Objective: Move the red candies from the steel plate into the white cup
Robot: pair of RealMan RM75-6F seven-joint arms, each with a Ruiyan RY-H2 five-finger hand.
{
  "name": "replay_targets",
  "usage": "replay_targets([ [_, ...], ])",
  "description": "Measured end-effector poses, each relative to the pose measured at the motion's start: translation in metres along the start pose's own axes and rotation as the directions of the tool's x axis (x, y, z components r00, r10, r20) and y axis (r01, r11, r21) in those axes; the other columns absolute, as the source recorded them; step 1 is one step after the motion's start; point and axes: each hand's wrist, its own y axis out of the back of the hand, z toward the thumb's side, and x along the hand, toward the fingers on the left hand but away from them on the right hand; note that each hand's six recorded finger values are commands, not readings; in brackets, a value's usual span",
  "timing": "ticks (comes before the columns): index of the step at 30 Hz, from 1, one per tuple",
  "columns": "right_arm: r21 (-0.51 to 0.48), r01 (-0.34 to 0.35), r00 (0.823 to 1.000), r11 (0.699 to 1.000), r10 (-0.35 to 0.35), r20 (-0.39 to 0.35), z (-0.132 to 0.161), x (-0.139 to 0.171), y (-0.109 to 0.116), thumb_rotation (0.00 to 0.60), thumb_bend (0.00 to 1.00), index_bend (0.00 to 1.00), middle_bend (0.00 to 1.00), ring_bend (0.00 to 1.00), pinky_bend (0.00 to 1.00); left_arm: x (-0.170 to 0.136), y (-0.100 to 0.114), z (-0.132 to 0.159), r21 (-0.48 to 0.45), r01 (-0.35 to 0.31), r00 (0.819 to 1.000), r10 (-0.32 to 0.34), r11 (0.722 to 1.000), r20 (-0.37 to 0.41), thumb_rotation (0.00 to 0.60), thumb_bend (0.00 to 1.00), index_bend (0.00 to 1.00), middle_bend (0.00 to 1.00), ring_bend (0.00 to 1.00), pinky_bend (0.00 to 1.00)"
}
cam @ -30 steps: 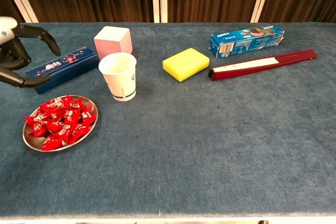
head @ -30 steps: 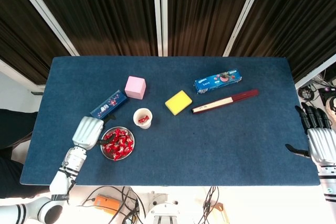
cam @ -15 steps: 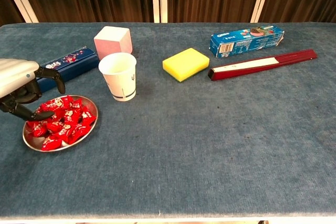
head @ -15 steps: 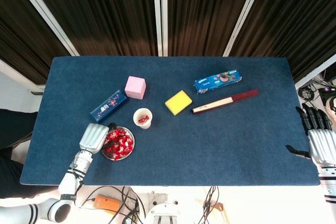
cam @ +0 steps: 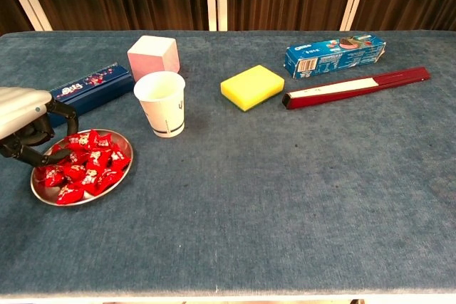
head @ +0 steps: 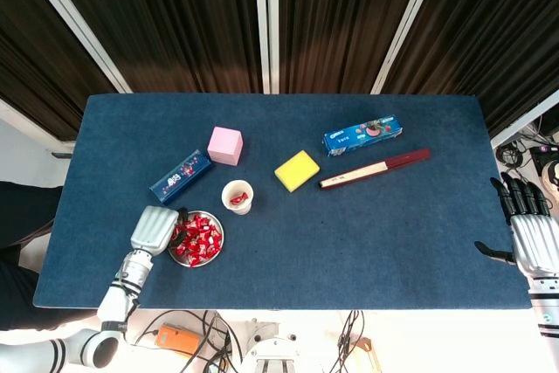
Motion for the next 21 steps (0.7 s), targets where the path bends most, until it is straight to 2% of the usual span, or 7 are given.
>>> replay_targets([
  [3,-0.001,0.003,1.0,1.0,-0.003,0.002,-0.001,0.0,0.0,0.6,0.15,0.0,0.01,0.0,0.0,0.0,0.001,0.001,-0.03,0.003,1.0,-0.002,1.0,0.012,0.599,0.46,0.6,0.98,0.88,0.81],
  [7,-0.003,0.003,1.0,1.0,-0.003,0.004,-0.002,0.001,0.0,0.6,0.15,0.0,0.01,0.0,0.0,0.001,0.01,0.004,-0.086,-0.016,0.999,0.019,0.996,0.032,0.591,0.46,0.61,0.98,0.88,0.81],
  [12,-0.004,0.005,1.0,1.0,-0.005,0.005,-0.003,0.002,0.0,0.6,0.15,0.0,0.01,0.0,0.0,0.007,0.047,0.017,-0.179,-0.093,0.992,0.107,0.979,0.073,0.573,0.46,0.61,0.98,0.88,0.81],
  [16,-0.007,0.006,1.0,1.0,-0.006,0.007,-0.004,0.003,0.0,0.6,0.15,0.0,0.01,0.0,0.0,0.022,0.082,0.037,-0.206,-0.153,0.975,0.182,0.967,0.13,0.559,0.46,0.61,0.98,0.88,0.81],
  [18,-0.007,0.006,1.0,1.0,-0.006,0.01,-0.005,0.003,0.0,0.6,0.15,0.0,0.01,0.0,0.0,0.032,0.093,0.05,-0.207,-0.159,0.968,0.194,0.965,0.16,0.56,0.46,0.61,0.98,0.88,0.81],
  [21,-0.006,0.009,1.0,1.0,-0.009,0.018,-0.008,0.005,0.001,0.6,0.15,0.0,0.01,0.0,0.0,0.046,0.098,0.065,-0.199,-0.134,0.967,0.173,0.971,0.19,0.554,0.46,0.6,0.98,0.88,0.81],
])
